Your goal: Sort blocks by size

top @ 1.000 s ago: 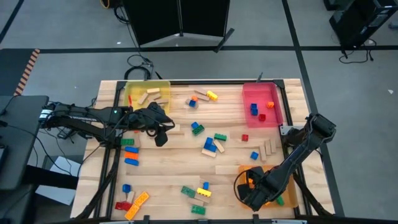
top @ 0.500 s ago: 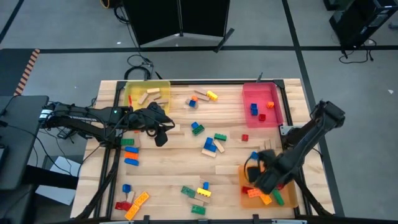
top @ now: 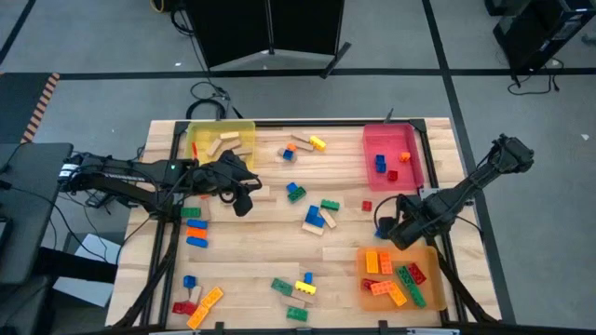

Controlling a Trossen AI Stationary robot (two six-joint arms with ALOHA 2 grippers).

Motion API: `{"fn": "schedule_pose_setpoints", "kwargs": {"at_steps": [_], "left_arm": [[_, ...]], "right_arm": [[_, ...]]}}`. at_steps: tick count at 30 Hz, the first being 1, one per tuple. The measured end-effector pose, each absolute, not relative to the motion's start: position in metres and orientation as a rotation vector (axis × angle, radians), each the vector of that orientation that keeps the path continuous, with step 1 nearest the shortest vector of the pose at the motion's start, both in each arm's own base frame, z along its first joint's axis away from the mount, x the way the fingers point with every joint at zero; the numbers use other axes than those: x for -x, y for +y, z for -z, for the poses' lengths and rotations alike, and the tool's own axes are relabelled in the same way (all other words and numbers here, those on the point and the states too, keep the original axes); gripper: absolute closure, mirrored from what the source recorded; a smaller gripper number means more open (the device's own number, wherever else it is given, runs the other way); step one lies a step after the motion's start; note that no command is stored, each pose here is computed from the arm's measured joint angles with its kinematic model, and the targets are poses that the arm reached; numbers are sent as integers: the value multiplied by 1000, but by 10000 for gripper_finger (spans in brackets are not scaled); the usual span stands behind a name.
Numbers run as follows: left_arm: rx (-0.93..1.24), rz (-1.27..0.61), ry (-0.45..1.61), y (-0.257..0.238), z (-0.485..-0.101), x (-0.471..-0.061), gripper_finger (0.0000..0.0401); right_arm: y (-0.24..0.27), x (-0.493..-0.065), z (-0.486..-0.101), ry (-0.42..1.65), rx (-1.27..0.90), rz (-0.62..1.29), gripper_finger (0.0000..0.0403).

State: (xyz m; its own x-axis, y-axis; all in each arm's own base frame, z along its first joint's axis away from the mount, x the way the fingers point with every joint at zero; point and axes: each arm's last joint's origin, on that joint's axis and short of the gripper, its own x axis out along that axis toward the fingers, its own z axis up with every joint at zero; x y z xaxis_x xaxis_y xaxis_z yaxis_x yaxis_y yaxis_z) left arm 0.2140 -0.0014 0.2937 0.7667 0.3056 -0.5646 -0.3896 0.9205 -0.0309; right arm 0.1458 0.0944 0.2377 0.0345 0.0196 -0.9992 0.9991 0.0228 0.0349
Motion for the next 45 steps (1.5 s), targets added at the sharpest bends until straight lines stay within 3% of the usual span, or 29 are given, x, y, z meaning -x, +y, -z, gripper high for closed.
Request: {"fn": "schedule_pose_setpoints", "kwargs": {"at_steps": [14, 30, 40, 45], "left_arm": [[116, -476, 565, 2, -294, -213, 260], [96, -539, 545, 3, -295, -213, 260], [102, -550, 525, 4, -297, -214, 260], [103, -551, 525, 4, -297, -214, 260]], "right_arm": [[54, -182, -233, 983, -1200, 926, 108], [-56, -262, -247, 540, -970, 466, 129], [-122, -321, -286, 633, -602, 388, 138], [-161, -349, -300, 764, -433, 444, 135]]}}
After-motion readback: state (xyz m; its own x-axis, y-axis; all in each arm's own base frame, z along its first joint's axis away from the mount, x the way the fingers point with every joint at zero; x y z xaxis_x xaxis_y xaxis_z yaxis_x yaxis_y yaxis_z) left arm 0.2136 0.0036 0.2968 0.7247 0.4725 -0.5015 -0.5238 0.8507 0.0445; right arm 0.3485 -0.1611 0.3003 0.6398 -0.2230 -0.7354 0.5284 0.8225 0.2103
